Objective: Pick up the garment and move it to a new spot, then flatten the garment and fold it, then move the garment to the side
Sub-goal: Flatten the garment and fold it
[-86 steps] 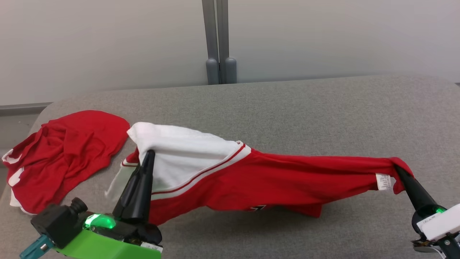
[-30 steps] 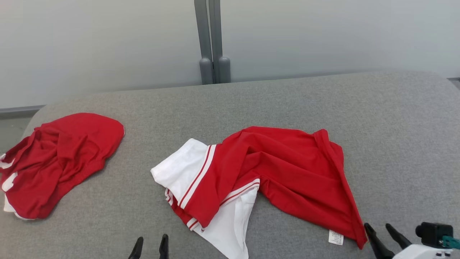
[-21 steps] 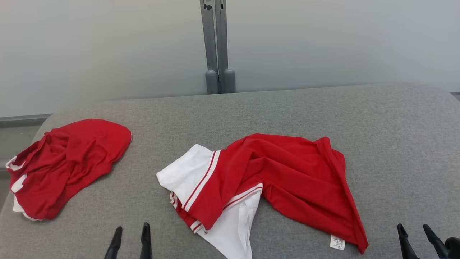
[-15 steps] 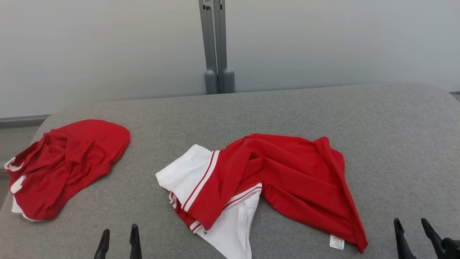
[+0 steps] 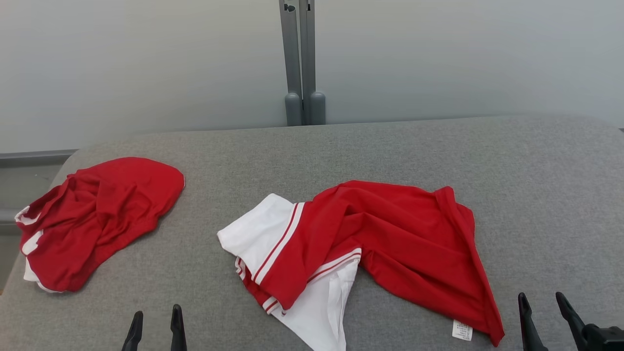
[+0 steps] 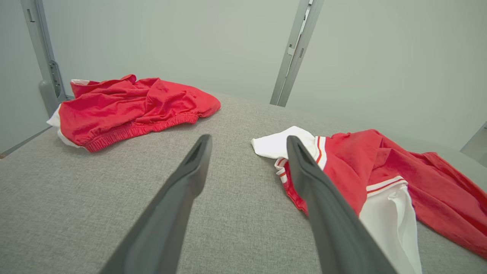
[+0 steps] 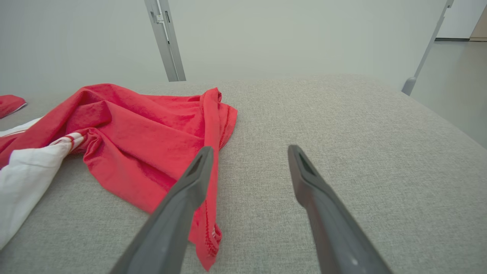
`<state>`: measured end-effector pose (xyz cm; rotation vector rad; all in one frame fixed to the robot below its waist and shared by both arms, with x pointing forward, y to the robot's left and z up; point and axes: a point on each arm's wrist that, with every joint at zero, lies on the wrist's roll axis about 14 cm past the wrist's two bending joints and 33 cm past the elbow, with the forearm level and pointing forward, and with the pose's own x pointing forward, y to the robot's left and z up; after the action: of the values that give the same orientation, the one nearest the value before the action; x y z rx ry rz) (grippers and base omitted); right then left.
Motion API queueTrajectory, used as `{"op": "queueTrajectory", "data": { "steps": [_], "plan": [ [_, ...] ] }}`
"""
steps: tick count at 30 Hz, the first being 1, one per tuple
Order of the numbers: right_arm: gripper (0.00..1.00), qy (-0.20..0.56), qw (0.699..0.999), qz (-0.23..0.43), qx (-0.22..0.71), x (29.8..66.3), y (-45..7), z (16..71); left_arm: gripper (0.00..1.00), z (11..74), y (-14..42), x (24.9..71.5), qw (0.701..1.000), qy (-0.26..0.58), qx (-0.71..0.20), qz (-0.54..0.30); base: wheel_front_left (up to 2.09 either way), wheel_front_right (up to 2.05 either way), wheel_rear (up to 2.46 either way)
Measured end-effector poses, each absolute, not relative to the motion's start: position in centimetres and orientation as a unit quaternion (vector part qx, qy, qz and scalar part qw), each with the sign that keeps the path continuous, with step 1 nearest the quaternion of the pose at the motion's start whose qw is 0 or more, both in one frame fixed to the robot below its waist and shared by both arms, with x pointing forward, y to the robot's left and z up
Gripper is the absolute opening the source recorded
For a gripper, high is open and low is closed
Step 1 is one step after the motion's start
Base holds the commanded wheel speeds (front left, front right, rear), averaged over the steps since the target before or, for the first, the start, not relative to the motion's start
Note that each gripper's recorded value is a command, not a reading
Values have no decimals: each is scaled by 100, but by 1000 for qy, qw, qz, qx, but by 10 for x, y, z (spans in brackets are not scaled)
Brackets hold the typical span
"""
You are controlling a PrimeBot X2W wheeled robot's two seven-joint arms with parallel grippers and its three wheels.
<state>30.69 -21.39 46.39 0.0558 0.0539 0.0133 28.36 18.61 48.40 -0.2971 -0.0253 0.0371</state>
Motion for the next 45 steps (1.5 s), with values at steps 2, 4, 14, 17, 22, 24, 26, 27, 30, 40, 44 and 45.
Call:
{"op": "queueTrajectory", "data": {
  "steps": [2,4,14,17,22,24,26,27,30,40,44,45],
  "plan": [
    [100,29,999,12,27,307,-210,463,100,485,188,283,989,-14,-148,20,0,0,0],
    [100,28,999,15,27,307,-209,463,100,485,189,283,989,-15,-148,22,0,0,0],
    [100,13,999,36,22,310,-199,473,100,491,184,281,989,-25,-142,12,0,0,0],
    [100,27,998,59,17,307,-189,465,100,498,162,283,988,-34,-148,-26,0,0,0],
    [100,99,990,99,-2,297,-175,424,100,478,89,281,975,17,-174,-135,0,0,0],
    [100,113,988,101,-7,301,-175,416,100,466,58,277,965,47,-186,-177,0,0,0],
    [100,122,987,102,-11,304,-175,410,100,455,34,272,953,77,-193,-220,0,0,0],
    [100,131,986,102,-13,303,-176,405,100,447,26,270,948,95,-188,-239,0,0,0],
    [100,151,983,107,-18,300,-175,394,100,431,9,266,934,135,-190,-270,0,0,0],
    [100,171,979,108,-18,304,-174,383,100,393,-10,259,907,218,-200,-301,0,0,0],
    [100,173,979,106,-20,308,-175,382,100,391,-16,265,902,224,-197,-311,0,0,0],
    [100,175,979,106,-20,308,-175,381,100,394,-21,268,901,220,-199,-316,0,0,0]
  ]
}}
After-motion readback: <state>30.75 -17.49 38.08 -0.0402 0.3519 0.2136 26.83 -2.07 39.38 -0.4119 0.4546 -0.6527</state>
